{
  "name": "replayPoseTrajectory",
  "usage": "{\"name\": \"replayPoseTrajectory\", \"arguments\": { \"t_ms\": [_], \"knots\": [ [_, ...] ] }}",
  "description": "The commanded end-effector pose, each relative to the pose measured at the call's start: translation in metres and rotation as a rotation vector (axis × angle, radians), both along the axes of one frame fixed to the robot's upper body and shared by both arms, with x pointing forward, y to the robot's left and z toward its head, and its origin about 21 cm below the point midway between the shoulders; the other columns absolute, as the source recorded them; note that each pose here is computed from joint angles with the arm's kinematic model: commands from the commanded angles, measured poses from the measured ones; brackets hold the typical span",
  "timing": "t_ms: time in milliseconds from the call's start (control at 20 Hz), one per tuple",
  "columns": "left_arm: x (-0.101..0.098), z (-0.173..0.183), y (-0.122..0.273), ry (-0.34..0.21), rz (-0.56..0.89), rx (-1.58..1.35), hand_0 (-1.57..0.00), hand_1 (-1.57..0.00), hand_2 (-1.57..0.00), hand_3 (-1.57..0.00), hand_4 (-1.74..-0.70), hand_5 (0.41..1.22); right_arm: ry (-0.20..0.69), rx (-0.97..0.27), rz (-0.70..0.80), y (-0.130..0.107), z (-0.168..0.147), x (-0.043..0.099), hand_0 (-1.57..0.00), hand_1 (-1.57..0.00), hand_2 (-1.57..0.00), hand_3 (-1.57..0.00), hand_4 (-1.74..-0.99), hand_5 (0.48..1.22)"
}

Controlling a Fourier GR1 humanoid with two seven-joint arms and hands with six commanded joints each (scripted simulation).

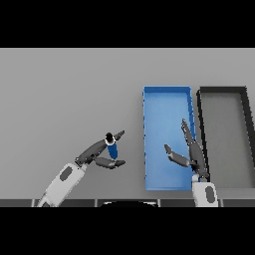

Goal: Pick up the blue pipe and place it into the blue bin.

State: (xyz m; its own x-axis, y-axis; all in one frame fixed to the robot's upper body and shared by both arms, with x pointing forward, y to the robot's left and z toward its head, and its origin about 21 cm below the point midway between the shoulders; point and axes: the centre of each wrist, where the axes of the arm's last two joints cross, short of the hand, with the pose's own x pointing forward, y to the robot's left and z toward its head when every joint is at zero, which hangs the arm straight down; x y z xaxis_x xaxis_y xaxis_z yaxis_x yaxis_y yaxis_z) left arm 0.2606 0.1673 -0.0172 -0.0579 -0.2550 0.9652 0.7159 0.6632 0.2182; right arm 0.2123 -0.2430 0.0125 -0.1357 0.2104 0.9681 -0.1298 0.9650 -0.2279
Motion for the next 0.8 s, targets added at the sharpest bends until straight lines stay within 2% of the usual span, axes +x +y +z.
{"name": "replayPoseTrajectory", "arguments": {
  "t_ms": [0, 50, 100, 150, 200, 250, 350, 500, 750],
  "knots": [
    [0.002, -0.002, -0.005, 0.001, -0.003, -0.031, 0.0, 0.0, -0.02, -0.02, -1.11, 0.507, 0.005, -0.002, -0.007, -0.001, 0.0, 0.002, 0.0, 0.0, 0.0, 0.0, -1.267, 0.6],
    [0.003, -0.003, -0.006, 0.006, 0.009, -0.058, 0.0, -0.03, -0.11, -0.1, -1.14, 0.55, 0.01, -0.007, 0.001, -0.002, -0.003, -0.002, 0.0, 0.0, 0.0, 0.0, -1.266, 0.601],
    [0.007, -0.002, -0.011, 0.018, 0.022, -0.084, -0.02, -0.16, -0.29, -0.26, -1.21, 0.607, 0.012, -0.006, -0.005, -0.003, -0.002, -0.001, 0.0, 0.0, 0.0, 0.0, -1.261, 0.6],
    [0.005, -0.002, -0.017, 0.036, 0.028, -0.123, -0.19, -0.35, -0.48, -0.52, -1.25, 0.73, 0.016, -0.002, -0.003, -0.001, -0.002, 0.001, 0.0, 0.0, 0.0, 0.0, -1.26, 0.6],
    [0.0, -0.007, -0.018, 0.044, 0.046, -0.144, -0.44, -0.59, -0.7, -0.72, -1.35, 0.828, 0.007, -0.004, -0.009, -0.003, -0.002, 0.002, 0.0, 0.0, 0.0, 0.0, -1.259, 0.602],
    [0.001, -0.009, -0.018, 0.049, 0.061, -0.133, -0.67, -0.79, -0.87, -0.88, -1.42, 0.906, 0.011, -0.012, -0.005, -0.003, -0.003, 0.002, 0.0, 0.0, 0.0, 0.0, -1.259, 0.605],
    [0.0, -0.011, -0.024, 0.046, 0.069, -0.158, -0.99, -1.07, -1.12, -1.1, -1.53, 1.02, 0.008, -0.002, -0.004, -0.002, -0.002, 0.005, 0.0, 0.0, 0.0, 0.0, -1.262, 0.611],
    [-0.004, -0.012, -0.029, -0.014, 0.065, -0.154, -1.28, -1.31, -1.34, -1.27, -1.63, 1.118, -0.003, -0.003, -0.005, -0.004, -0.001, 0.005, 0.0, 0.0, 0.0, 0.0, -1.258, 0.615],
    [-0.005, 0.008, -0.036, -0.103, 0.042, -0.238, -1.47, -1.49, -1.5, -1.4, -1.7, 1.187, 0.011, -0.022, -0.001, -0.002, 0.0, 0.008, 0.0, 0.0, 0.0, 0.0, -1.244, 0.623]
  ]
}}
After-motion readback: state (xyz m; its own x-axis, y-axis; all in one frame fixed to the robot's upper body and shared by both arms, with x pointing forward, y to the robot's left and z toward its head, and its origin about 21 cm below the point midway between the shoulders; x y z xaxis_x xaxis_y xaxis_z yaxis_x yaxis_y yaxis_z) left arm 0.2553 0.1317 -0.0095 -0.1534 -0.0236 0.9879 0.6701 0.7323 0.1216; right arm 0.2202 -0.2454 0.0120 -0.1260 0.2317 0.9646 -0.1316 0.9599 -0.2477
